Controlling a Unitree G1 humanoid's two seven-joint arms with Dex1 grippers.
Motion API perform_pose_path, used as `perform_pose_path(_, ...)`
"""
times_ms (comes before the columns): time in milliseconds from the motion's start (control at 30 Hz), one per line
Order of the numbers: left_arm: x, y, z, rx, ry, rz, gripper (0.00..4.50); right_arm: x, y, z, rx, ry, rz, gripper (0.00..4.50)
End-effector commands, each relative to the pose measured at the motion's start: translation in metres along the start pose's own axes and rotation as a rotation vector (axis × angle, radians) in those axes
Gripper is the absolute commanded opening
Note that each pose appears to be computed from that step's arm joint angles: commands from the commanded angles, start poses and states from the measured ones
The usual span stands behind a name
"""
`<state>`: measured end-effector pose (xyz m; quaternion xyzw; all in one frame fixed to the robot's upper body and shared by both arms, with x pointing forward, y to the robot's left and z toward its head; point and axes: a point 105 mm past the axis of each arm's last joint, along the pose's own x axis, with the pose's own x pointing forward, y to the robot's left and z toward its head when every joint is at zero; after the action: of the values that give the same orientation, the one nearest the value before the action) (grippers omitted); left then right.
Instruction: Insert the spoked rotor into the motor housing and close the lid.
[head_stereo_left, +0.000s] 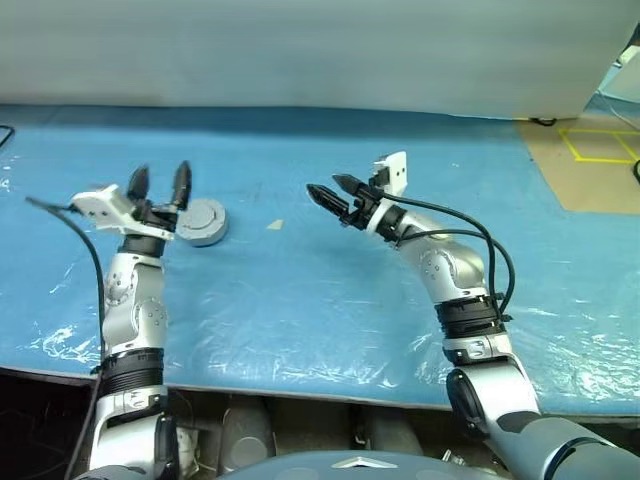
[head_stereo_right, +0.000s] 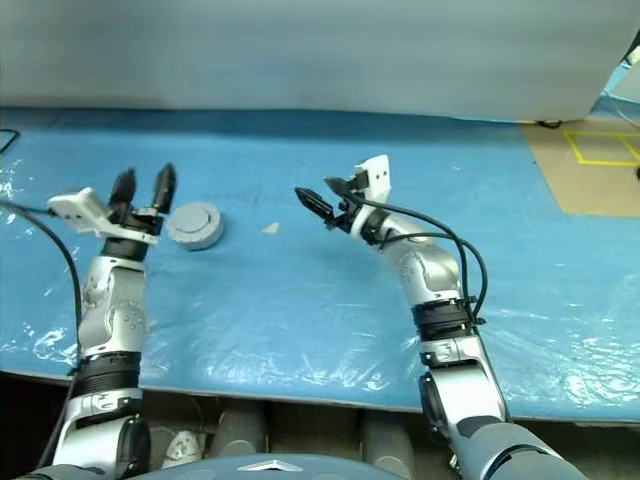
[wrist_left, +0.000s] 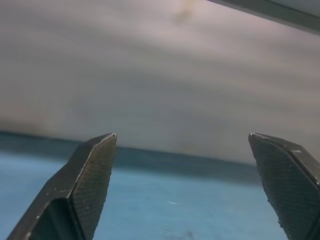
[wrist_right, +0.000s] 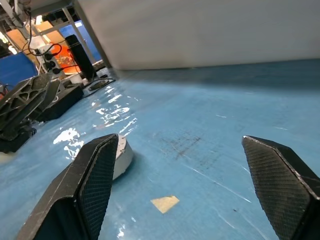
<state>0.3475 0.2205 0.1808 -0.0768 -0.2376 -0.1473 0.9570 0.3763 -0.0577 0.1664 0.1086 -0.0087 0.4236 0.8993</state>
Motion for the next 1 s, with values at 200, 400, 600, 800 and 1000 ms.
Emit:
perform_pose_path(200,-0.011,-0.080,-0.019,0.060,0.150,-0.472,4.45,-0.015,0.008,0.008,-0.285,0.039,0.096,4.20)
perform_pose_path(400,-0.009,-0.106,-0.037,0.049,0.194,-0.561,4.48,-0.023,-0.005,-0.002,-0.337,0.110,0.092,4.35)
perform_pose_path(600,-0.014,-0.113,-0.043,0.046,0.226,-0.573,4.48,-0.033,-0.022,0.002,-0.379,0.127,0.090,4.35)
perform_pose_path(800,-0.014,-0.106,-0.044,0.052,0.228,-0.580,4.48,-0.055,-0.028,-0.023,-0.482,0.270,0.173,4.35)
perform_pose_path(1000,0.002,-0.105,-0.046,0.101,0.220,-0.547,4.48,-0.066,-0.042,-0.033,-0.539,0.344,0.163,4.35)
